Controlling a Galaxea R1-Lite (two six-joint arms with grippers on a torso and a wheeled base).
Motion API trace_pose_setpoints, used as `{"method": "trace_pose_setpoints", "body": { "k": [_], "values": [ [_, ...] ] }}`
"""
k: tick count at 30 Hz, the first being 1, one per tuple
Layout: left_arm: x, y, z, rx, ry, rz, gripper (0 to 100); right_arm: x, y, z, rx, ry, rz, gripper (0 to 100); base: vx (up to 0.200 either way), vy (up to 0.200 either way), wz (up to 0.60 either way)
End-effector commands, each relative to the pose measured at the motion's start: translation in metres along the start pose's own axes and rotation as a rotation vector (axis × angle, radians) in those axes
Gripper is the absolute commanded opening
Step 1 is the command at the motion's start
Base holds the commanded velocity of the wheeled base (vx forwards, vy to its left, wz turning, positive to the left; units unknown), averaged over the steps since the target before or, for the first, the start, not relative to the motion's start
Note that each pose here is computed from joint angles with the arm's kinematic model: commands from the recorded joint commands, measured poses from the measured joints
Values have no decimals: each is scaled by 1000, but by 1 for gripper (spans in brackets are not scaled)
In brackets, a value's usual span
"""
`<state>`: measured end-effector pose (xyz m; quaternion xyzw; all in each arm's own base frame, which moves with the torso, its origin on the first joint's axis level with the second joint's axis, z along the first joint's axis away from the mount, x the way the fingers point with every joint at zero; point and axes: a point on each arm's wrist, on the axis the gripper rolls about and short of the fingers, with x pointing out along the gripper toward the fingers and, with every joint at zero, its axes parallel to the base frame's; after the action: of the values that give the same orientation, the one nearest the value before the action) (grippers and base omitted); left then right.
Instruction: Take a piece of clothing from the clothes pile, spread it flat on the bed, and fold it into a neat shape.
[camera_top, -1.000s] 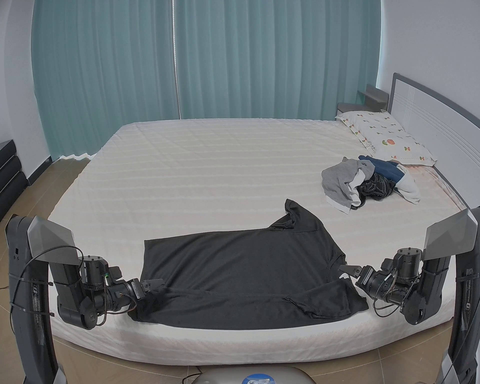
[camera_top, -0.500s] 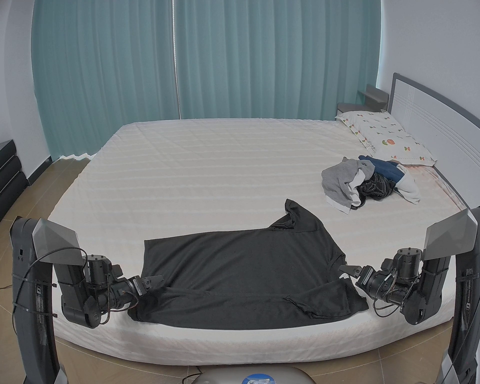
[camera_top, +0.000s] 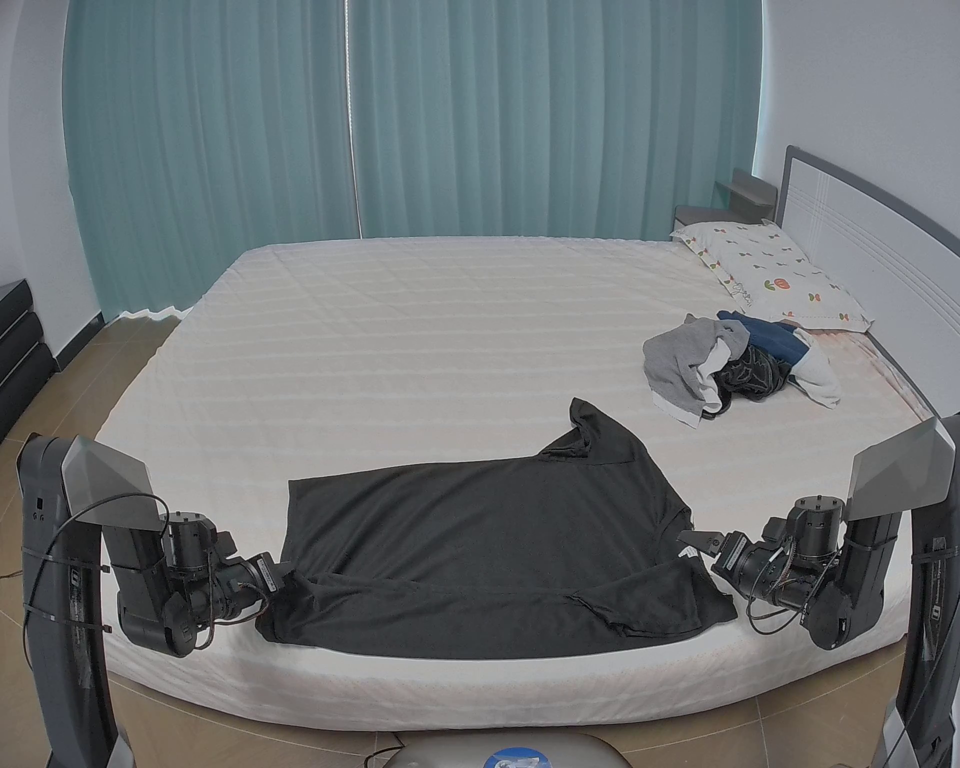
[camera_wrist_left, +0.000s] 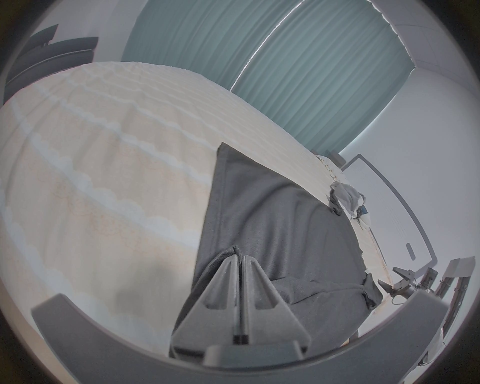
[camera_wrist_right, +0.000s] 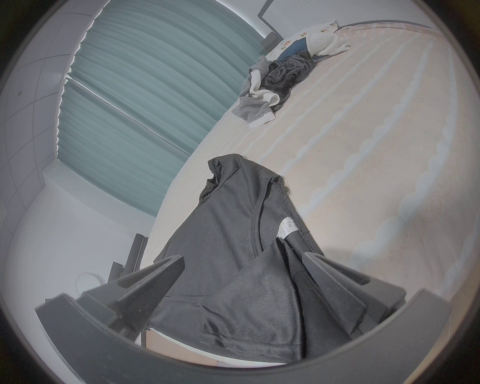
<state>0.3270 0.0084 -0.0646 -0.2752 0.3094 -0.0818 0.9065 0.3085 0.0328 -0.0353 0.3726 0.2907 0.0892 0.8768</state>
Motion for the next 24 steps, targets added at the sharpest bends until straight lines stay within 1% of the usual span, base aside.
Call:
{"method": "trace_pose_setpoints", "body": {
  "k": [1, 9, 14, 19, 24],
  "values": [
    [-2, 1, 0, -4, -4, 14, 0, 0, 0, 0, 0, -1, 0, 100, 0, 0, 0],
    [-12, 0, -5, -2, -24, 18, 0, 0, 0, 2, -1, -10, 2, 100, 0, 0, 0],
    [-15, 1, -3, 5, -52, 13, 0, 1, 1, 6, -5, -30, 7, 100, 0, 0, 0],
    [-17, 3, 2, -38, -100, 56, 0, 1, 1, 6, -13, -49, 20, 100, 0, 0, 0],
    [-17, 2, 4, -51, -134, 40, 0, 2, 0, 5, -16, -52, 21, 100, 0, 0, 0]
  ]
}}
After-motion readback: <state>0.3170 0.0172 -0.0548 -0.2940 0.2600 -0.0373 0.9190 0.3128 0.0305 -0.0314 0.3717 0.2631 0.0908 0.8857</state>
